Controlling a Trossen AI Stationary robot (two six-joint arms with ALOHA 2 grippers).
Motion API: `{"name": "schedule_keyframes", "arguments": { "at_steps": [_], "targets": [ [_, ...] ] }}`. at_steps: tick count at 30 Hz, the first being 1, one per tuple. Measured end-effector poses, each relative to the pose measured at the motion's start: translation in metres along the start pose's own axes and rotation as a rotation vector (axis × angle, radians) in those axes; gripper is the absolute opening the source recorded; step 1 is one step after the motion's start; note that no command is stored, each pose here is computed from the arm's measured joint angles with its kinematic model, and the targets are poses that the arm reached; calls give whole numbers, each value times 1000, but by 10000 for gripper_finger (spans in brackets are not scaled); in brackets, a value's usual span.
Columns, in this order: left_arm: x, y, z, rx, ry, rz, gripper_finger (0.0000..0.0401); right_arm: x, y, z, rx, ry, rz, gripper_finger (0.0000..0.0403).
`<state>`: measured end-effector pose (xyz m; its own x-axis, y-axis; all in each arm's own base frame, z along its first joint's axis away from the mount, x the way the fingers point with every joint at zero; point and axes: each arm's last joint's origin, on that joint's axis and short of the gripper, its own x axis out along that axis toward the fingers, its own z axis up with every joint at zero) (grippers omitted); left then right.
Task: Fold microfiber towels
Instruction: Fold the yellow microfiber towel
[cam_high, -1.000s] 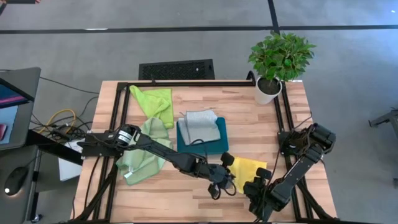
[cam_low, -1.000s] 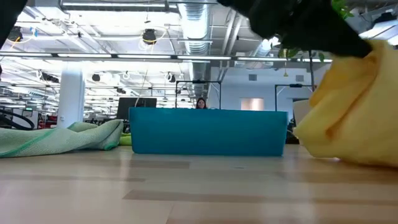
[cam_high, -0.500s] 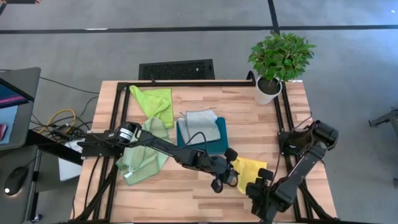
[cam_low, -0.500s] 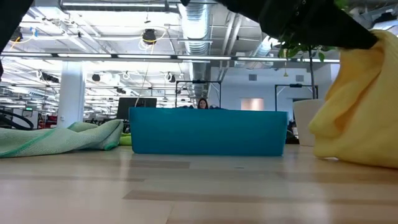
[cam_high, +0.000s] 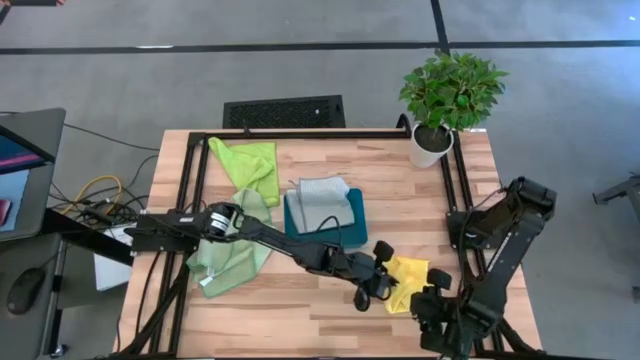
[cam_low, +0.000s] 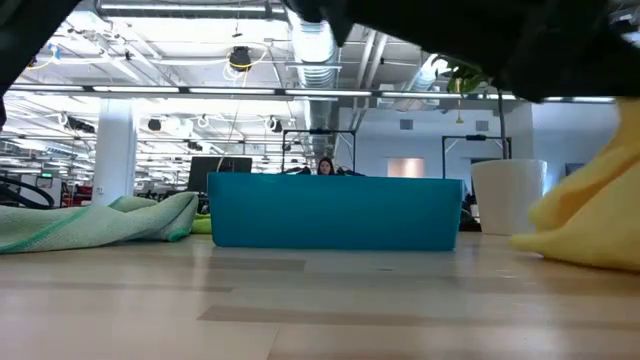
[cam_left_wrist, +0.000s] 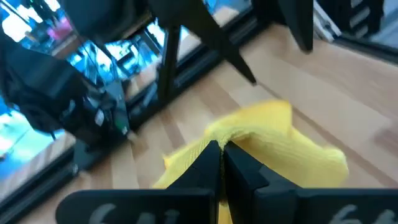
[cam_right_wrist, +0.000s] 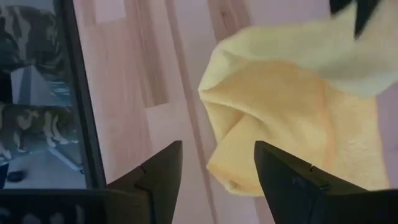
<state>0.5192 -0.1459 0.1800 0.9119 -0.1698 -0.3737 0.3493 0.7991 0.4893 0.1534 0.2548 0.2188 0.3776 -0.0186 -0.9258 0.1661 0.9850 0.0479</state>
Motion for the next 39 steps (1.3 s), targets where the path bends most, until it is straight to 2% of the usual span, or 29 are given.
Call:
{"name": "schedule_keyframes", "arguments": {
  "at_steps": [10, 18, 27, 31, 35, 39],
  "targets": [
    [37, -1, -5, 14, -3, 15, 0, -19, -8, -7, 19, 3, 10, 224],
    [40, 1, -8, -30, 7, 16, 5, -20, -6, -13, 27, 9, 15, 224],
    [43, -3, -14, -23, -13, -40, 68, -20, -6, -13, 30, 9, 15, 224],
    [43, -3, -14, -57, -11, -42, 102, -20, -6, -13, 30, 9, 15, 224],
    [43, 0, -8, -116, -71, -11, 130, -20, -6, -13, 32, 9, 14, 224],
    [43, 0, -8, -94, -66, -13, 146, -20, -6, -13, 40, 9, 14, 224]
  ]
}}
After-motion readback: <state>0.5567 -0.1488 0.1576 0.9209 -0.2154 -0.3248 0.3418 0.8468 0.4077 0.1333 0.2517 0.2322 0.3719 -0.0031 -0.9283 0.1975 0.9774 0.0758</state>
